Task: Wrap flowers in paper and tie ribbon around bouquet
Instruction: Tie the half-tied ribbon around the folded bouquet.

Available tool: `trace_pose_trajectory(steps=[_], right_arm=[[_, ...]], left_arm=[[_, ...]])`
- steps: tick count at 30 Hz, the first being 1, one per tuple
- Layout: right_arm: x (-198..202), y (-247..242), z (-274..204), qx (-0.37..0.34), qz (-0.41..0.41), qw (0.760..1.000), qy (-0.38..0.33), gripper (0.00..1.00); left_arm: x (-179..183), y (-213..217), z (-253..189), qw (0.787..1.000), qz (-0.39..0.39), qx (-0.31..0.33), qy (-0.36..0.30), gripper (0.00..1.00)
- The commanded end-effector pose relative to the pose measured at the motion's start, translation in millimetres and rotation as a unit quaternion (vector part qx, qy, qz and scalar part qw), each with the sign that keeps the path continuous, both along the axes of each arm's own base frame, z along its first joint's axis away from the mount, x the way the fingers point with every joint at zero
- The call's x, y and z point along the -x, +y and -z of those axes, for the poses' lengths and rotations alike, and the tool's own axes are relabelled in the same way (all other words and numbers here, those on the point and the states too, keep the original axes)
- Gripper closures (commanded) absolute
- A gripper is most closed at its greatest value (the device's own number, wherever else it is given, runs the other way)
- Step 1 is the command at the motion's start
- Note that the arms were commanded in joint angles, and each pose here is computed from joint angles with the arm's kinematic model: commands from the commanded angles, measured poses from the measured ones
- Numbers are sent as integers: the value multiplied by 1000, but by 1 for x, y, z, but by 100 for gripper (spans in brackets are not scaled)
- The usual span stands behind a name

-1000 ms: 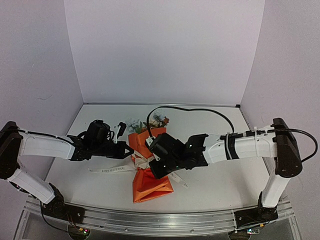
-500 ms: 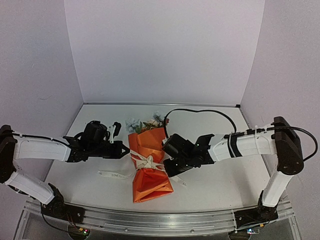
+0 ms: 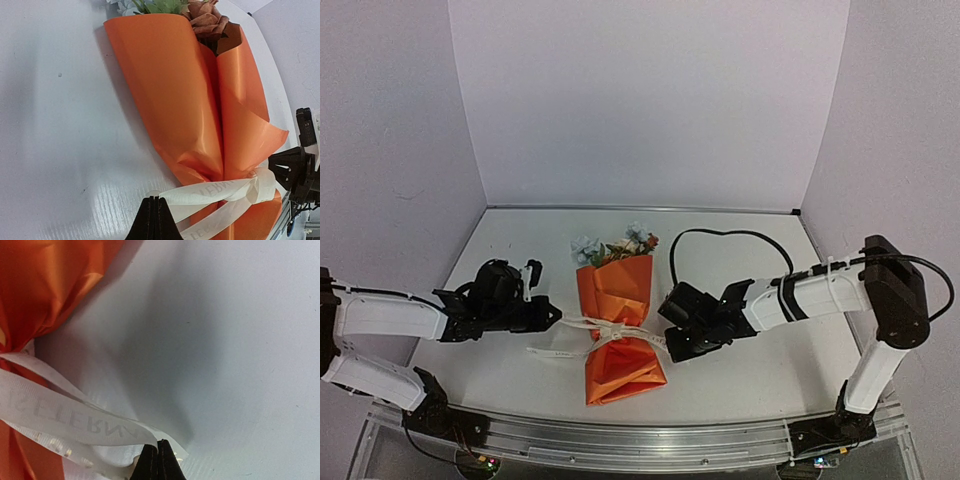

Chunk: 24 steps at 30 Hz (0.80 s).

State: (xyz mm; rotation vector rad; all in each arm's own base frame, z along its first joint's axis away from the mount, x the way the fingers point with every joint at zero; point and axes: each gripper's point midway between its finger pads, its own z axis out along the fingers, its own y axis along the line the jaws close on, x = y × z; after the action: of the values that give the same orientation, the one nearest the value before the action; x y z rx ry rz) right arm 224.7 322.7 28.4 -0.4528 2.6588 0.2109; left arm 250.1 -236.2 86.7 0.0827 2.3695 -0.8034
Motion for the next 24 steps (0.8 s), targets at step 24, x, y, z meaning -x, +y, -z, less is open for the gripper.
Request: trace_pose_trajectory(steps=[24], right_arm=[[-13,-70,-3,28,145,988,-44,100]], left_arm=[[-15,53,32,992,-113,-36,33,100]])
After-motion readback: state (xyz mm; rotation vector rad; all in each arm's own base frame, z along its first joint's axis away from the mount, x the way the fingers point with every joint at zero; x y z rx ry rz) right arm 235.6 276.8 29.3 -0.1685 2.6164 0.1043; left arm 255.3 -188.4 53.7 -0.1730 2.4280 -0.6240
